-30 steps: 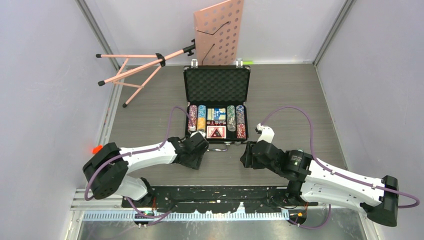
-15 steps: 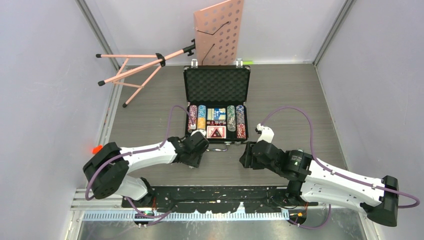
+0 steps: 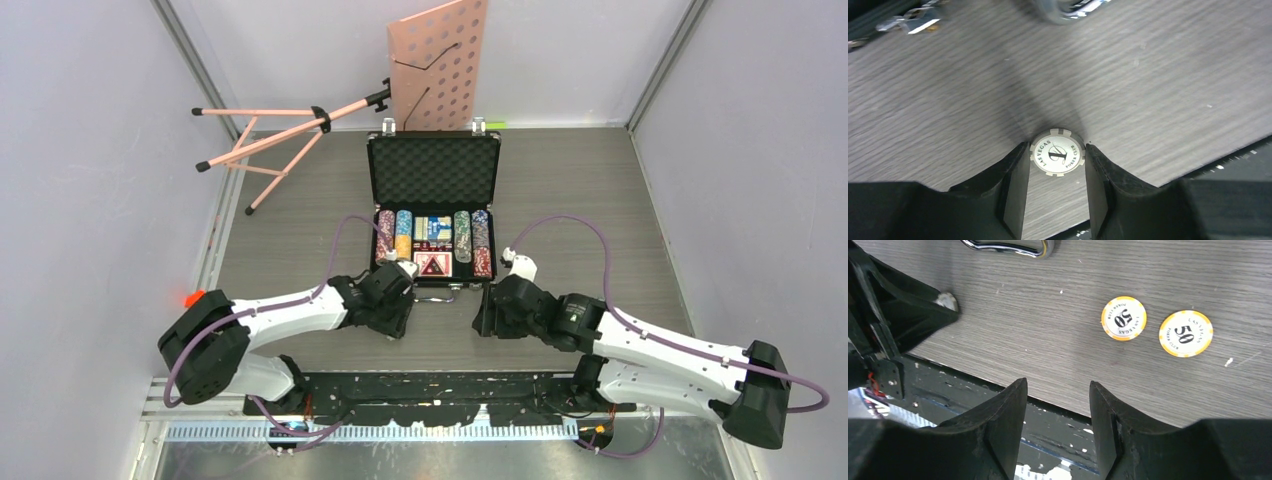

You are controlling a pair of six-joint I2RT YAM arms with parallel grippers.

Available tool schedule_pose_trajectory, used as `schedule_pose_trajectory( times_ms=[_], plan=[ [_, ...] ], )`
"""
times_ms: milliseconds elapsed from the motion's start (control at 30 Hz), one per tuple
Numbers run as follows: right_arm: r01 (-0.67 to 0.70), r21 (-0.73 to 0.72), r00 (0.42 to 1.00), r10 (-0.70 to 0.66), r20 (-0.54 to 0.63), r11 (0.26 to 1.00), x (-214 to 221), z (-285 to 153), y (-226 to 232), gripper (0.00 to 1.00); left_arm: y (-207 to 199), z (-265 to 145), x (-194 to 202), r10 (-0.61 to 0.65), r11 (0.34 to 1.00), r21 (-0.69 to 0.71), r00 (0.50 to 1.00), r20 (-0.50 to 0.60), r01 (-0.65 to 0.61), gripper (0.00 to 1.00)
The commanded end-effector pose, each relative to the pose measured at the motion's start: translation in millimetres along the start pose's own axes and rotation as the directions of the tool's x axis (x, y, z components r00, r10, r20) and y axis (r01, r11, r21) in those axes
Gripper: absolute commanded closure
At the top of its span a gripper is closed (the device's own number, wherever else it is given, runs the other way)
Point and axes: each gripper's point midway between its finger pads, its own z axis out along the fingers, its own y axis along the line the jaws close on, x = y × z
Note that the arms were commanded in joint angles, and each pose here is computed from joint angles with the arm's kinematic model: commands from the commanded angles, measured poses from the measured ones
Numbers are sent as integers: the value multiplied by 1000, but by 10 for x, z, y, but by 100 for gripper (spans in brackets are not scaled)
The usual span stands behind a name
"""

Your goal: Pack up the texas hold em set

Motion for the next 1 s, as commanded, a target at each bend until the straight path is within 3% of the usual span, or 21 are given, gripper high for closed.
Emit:
schedule_pose_trajectory(
  times_ms=[0,267,533,967],
  plan=[
    [-69,-89,998,67,-18,994,-73,50,189,45,-407,-78,-142,13,976,217,998,59,-25,64],
    [-249,-159,966,233,-113,955,-61,284,390,45,-657,-19,-212,23,931,358,992,124,-67,64],
    [-494,-151,856,450,-255,856,110,739,632,52,-783,57,-232,4,888,449,978,207,-99,64],
    [-569,-156,807,511,-296,808,15,948,812,56,-803,4,-182,49,860,480,965,256,-172,65]
  ],
)
